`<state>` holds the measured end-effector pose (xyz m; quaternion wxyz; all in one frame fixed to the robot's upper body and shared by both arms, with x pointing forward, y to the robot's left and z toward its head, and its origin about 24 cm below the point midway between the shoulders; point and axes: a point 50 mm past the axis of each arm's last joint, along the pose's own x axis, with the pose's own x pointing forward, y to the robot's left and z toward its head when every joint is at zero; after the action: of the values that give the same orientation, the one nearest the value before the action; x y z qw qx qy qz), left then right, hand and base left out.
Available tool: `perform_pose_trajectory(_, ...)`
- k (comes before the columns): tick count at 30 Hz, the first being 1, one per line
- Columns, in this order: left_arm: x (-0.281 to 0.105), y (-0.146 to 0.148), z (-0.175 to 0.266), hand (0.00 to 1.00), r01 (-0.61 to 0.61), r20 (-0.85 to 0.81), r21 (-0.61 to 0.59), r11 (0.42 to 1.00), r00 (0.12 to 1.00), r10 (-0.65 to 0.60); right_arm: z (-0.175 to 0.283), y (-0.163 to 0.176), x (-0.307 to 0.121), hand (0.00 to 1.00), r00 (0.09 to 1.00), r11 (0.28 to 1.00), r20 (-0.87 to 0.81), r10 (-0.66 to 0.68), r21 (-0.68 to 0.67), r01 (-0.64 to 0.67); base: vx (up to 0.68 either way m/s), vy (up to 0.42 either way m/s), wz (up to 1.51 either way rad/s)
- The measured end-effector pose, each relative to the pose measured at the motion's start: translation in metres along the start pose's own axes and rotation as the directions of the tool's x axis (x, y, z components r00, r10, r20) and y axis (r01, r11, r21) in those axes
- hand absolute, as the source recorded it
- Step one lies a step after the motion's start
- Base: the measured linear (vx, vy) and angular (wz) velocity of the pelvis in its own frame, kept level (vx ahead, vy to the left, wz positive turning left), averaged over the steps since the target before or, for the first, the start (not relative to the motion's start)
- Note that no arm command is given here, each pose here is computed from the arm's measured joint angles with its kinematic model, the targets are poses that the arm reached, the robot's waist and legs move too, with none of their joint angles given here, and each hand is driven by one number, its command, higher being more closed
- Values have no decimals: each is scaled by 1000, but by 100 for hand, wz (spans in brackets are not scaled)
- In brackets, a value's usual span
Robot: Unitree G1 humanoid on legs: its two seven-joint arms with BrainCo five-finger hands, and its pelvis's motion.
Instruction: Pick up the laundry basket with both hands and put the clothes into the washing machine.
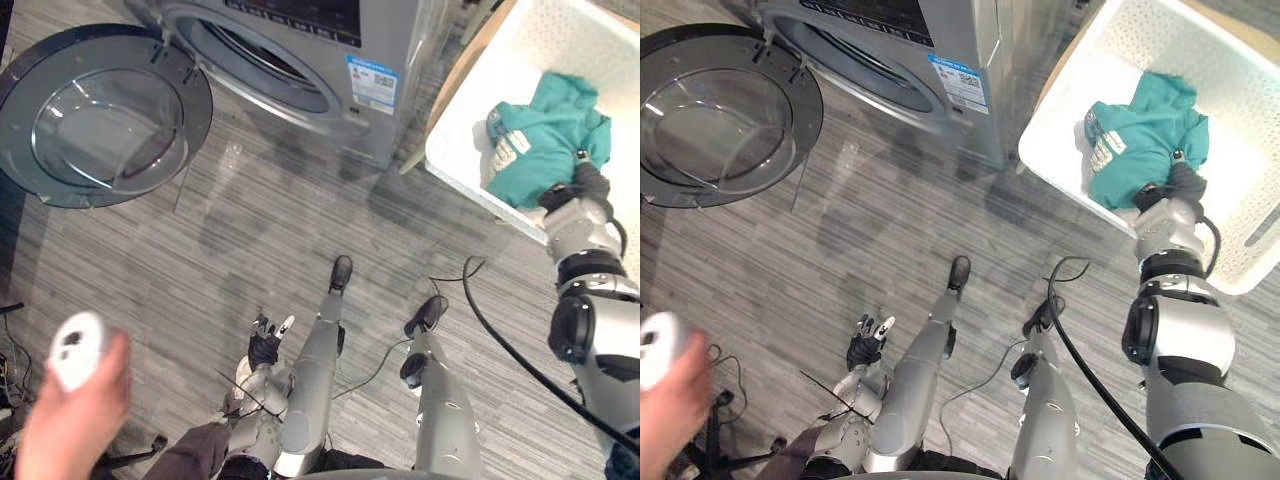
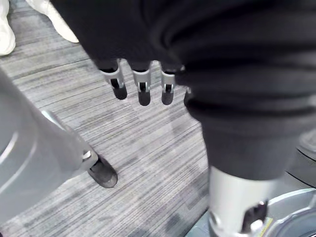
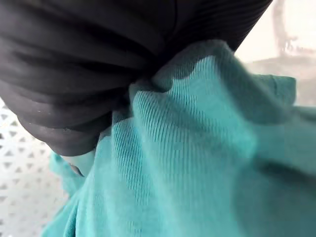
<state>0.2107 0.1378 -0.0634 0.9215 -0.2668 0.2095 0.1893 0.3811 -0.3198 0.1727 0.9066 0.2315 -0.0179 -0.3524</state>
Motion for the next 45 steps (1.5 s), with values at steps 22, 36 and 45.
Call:
perform_pose_trajectory(22, 0, 34, -1, 0, -118, -43, 25, 993, 992, 119, 41, 65, -92, 100, 828, 870, 470, 307, 213, -444, -17, -45, 0)
perform_pose_trajectory(36, -17, 75, -19, 0, -230, -137, 76, 970, 961, 239, -126, 37, -213, 100, 688, 679, 21, 725, 148, -719, 58, -43, -16)
perform_pose_trajectory(45, -29, 79, -33, 0, -233, -184, 43, 972, 954, 237, -155, 27, -237, 100, 600, 615, -134, 789, 166, -771, 65, 1, -20)
